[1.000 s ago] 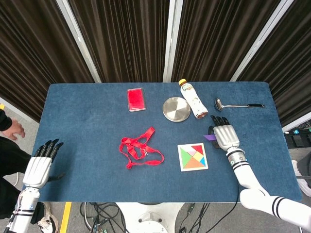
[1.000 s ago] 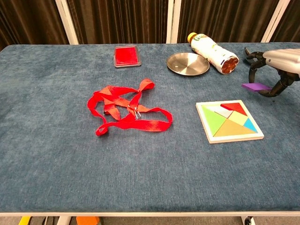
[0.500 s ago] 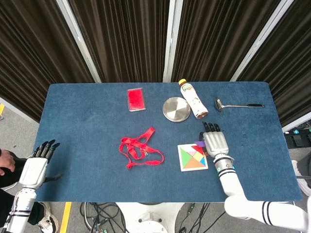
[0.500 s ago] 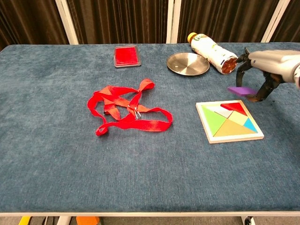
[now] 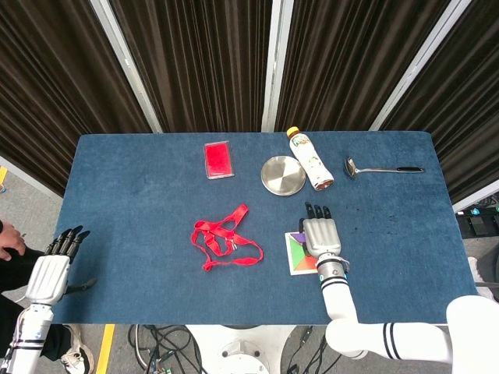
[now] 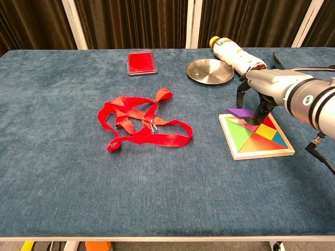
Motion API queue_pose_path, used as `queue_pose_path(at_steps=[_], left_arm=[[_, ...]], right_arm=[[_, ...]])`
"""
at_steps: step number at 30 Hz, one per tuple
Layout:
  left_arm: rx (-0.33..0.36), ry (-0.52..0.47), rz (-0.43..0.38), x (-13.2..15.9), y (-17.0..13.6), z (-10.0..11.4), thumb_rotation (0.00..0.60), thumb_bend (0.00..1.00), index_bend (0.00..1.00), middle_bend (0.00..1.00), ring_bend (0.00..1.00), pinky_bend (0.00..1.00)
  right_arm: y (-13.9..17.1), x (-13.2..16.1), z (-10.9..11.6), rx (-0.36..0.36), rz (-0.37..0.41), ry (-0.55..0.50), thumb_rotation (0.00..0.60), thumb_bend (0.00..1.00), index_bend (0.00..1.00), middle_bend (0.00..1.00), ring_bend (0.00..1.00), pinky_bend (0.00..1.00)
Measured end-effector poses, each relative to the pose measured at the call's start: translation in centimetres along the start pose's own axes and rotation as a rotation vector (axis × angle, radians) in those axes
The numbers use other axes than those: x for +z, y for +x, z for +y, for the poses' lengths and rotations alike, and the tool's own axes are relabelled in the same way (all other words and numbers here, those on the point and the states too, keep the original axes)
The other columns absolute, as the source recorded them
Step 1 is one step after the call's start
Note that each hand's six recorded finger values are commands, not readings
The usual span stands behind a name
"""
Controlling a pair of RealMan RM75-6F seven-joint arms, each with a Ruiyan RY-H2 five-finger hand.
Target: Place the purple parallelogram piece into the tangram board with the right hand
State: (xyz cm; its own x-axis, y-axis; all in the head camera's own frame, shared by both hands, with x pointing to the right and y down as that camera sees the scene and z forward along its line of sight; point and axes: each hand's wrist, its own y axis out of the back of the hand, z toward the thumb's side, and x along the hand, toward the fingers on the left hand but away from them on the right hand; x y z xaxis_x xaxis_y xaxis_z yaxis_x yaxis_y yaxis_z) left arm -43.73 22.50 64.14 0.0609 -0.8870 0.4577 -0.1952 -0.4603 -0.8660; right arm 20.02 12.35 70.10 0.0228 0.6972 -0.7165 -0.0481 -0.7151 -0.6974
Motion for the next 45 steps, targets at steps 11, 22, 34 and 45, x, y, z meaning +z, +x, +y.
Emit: queue_pose_path(at_steps=[11,22,34,45], left_arm=[[0.005,-0.010,0.000,-0.3,-0.1,0.0,0.600,0.06,0.11,0.04,0.00,0.15],[0.002,-0.006,-0.001,-0.4,-0.1,0.0,0.600,0.06,0.11,0.04,0.00,0.15],[0.003,-0.007,-0.001,-0.4,-0.1,0.1,0.600,0.06,0.11,0.04,0.00,0.15],[0.003,-0.006,-0.004,-0.4,-0.1,0.1,0.600,0.06,0.11,0.04,0.00,0.15]], right_arm=[[-0.4,0.0,-0.6,0.007,-0.041,0.023,0.600,0.32,0.53,0.01,0.00,0.00],[-1.0,0.3,-0.8,0.012,-0.031,0.037,0.600,0.32,0.53,0.00,0.00,0.00],[-1.0,0.3,-1.1,0.025,-0.027,0.046,0.600,0.32,0.50,0.00,0.00,0.00],[-0.6,0.3,-0.9,0.021,-0.021,0.041,0.600,0.31,0.35,0.00,0.00,0.00]])
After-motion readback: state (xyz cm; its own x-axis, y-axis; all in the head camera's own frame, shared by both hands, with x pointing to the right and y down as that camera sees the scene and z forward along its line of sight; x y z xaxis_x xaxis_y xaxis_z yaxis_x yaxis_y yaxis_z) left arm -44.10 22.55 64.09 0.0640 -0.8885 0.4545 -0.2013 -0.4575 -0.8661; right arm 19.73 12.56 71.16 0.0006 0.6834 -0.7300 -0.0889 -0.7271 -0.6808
